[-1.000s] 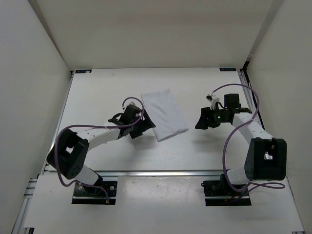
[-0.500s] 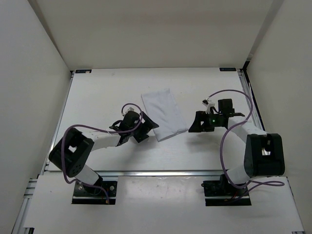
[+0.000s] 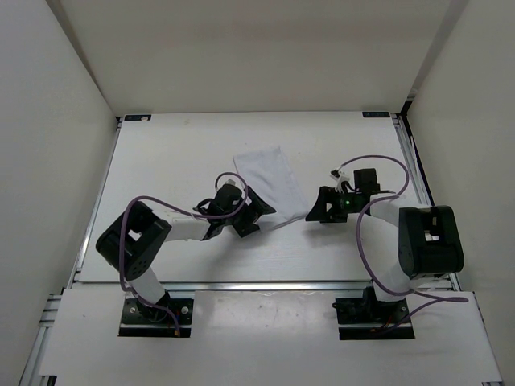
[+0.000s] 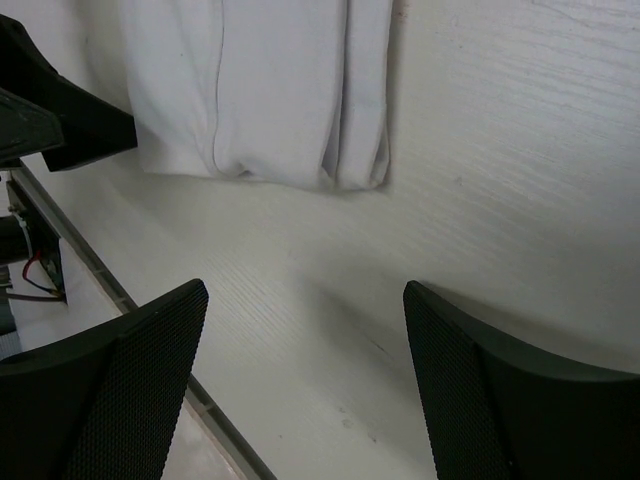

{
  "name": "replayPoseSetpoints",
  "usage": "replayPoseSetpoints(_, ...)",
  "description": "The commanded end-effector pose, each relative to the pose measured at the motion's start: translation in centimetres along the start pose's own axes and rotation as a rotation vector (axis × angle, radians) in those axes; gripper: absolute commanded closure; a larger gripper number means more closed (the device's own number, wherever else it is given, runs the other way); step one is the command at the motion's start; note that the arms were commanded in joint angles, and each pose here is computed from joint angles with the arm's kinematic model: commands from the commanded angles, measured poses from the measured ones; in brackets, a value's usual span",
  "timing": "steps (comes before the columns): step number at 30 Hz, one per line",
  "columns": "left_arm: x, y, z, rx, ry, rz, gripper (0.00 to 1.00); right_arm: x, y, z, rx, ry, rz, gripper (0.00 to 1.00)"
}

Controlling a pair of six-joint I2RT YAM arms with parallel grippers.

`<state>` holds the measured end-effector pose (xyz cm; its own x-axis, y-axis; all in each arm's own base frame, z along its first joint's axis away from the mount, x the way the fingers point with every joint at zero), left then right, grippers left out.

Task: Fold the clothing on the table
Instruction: Fold the skirt

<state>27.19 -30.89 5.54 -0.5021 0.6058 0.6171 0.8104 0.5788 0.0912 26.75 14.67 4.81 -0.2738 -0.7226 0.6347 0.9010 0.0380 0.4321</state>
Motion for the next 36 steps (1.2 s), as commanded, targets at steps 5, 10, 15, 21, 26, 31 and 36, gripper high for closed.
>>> replayPoseSetpoints(5,0.4,-0.8,0.3,0.026,-0.030,0.033,0.15,-0.4,1.7,0.6,0.015,0.048,-0.046,0.17)
replayPoseSetpoints(10,-0.3,-1.3,0.1,0.036,-0.054,0.065,0.39,-0.2,1.6,0.2,0.005,0.036,-0.039,0.17)
replayPoseSetpoints(15,-0.6,-1.4,-0.2,0.036,-0.079,0.069,0.65,-0.2,1.5,0.0,0.001,0.023,-0.039,0.18)
replayPoseSetpoints(21,-0.7,-0.8,-1.2,0.029,-0.116,0.063,1.00,0.0,1.6,-0.2,-0.020,0.030,-0.052,0.17)
replayPoseSetpoints(26,-0.2,-0.1,-3.1,0.032,-0.142,0.050,1.00,1.3,2.0,0.1,-0.109,0.132,-0.077,0.13)
replayPoseSetpoints(31,0.7,0.2,-4.2,0.061,-0.157,0.043,1.00,2.0,2.4,-0.4,-0.224,0.218,-0.077,0.15)
replayPoseSetpoints(36,1.7,0.5,-4.1,0.073,-0.149,0.026,1.00,0.3,2.1,-0.5,-0.302,0.303,0.023,0.28)
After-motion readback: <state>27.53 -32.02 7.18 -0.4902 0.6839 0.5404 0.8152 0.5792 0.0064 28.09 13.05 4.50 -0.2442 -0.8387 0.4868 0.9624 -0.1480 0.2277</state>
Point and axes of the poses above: each gripper's point midway between its finger pads, its own x axis back along the fingers, its own z axis along the line the jaws close on, y = z × x, the point moved 1 cm from there along x, back along the fingers, and after that the axes turned 2 degrees about x, right-handed, at the moved point
